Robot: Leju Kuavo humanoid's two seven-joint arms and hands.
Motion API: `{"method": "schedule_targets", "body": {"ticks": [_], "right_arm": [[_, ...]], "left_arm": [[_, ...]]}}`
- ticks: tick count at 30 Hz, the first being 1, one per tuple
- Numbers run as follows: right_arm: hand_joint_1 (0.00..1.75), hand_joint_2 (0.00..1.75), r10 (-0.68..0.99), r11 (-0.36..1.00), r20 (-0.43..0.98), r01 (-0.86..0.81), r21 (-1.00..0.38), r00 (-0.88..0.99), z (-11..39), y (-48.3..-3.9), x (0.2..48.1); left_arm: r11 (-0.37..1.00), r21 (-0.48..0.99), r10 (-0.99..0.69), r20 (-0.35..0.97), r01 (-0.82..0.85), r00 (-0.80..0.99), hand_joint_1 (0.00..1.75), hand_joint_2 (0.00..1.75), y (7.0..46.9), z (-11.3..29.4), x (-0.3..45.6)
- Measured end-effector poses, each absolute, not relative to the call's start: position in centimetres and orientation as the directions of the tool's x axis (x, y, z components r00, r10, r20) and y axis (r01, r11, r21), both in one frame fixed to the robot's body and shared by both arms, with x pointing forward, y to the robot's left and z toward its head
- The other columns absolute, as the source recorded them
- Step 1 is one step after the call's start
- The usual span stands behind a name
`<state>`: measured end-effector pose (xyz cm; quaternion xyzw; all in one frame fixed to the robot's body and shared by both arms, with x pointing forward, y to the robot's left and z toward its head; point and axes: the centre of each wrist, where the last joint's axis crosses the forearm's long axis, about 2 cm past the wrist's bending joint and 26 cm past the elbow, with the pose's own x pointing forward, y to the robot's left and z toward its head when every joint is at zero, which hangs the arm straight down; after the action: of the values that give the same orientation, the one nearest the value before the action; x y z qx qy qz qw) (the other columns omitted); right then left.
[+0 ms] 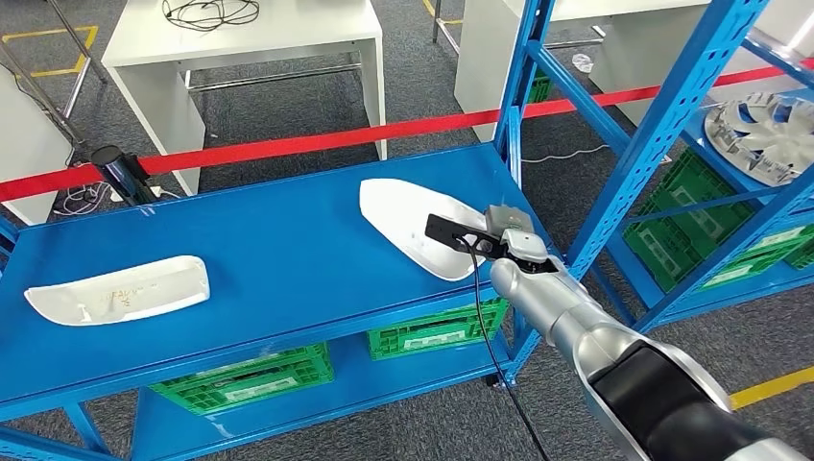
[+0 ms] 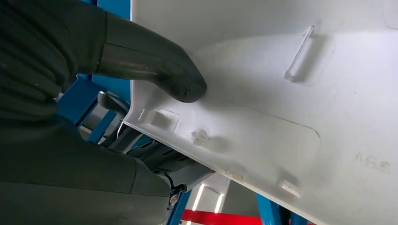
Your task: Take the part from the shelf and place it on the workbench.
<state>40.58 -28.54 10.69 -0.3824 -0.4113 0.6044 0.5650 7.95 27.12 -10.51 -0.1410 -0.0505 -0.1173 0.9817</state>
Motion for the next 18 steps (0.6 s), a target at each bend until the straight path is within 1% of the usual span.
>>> {"method": "schedule_targets", "body": {"ticks": [9,12,15,18], "right_arm": [[1.75,1.75,0.994,-0.032,0.008,-0.367,-0.93,-0.108,11.5,-27.4,41.2],[1.75,1.75,0.99,-0.013,0.036,-0.332,-0.943,-0.14,12.3,-26.3,41.6],[1.75,1.75,0.975,0.054,0.1,-0.225,-0.973,-0.198,14.6,-24.3,42.6],[1.75,1.75,0.929,0.186,0.203,-0.082,-0.979,-0.31,18.8,-21.4,43.6]], "left_arm": [[0.935,-0.268,-0.207,0.125,0.234,0.97,0.0,1.75,27.1,-10.5,7.9],[0.938,-0.27,-0.197,0.107,0.219,0.975,0.0,1.75,27.2,-10.5,7.8],[0.937,-0.269,-0.208,0.088,0.224,0.974,0.0,1.75,27.2,-10.5,7.7],[0.934,-0.265,-0.227,0.085,0.241,0.97,0.0,1.75,27.2,-10.5,7.7]]}}
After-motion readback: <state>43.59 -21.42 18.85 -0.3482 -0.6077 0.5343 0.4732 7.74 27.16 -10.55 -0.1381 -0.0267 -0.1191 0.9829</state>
